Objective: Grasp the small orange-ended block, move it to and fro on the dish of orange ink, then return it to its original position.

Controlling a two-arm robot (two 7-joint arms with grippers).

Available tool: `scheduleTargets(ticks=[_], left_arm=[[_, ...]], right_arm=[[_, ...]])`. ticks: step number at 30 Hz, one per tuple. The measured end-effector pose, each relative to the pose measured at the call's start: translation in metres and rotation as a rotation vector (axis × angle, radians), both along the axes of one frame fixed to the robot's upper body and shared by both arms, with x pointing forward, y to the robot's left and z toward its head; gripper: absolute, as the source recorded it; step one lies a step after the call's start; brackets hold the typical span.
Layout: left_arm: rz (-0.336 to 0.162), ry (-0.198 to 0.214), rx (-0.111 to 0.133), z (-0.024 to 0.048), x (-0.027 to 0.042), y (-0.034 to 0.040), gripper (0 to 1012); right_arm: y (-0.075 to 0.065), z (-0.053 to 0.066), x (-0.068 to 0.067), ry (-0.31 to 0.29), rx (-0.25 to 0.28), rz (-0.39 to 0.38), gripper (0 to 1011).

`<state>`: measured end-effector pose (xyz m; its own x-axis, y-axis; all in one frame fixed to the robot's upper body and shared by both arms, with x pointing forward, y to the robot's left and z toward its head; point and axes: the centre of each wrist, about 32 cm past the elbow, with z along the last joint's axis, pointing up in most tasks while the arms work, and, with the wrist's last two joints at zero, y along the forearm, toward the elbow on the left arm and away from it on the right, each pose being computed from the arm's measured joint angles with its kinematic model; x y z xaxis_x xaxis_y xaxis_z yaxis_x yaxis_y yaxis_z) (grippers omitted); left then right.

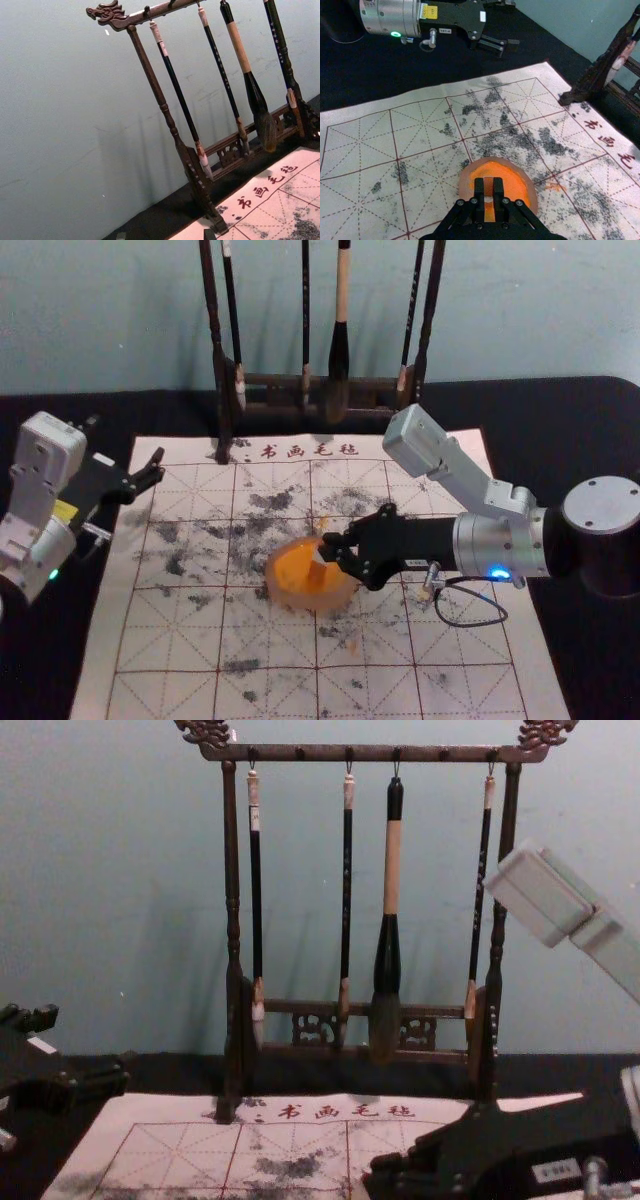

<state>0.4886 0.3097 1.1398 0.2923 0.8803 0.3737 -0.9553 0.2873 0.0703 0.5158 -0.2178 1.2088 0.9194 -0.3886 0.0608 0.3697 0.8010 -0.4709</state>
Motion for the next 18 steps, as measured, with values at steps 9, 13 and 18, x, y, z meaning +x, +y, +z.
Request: scheduleTargets(ticks=[9, 13, 18], left_arm=[[0.0, 0.0, 0.0, 0.0, 0.0, 0.0, 1001], [0.0, 0.0, 0.0, 0.0, 0.0, 0.0, 1001], [0.0, 0.0, 0.0, 0.0, 0.0, 0.0, 1001]], right_arm=[[0.008, 0.0, 0.0, 0.004, 0.006, 0.011, 99], [0.012, -0.001, 0.001, 0.004, 0.009, 0.013, 99], [0.015, 0.0, 0.002, 0.001, 0.013, 0.012, 99]])
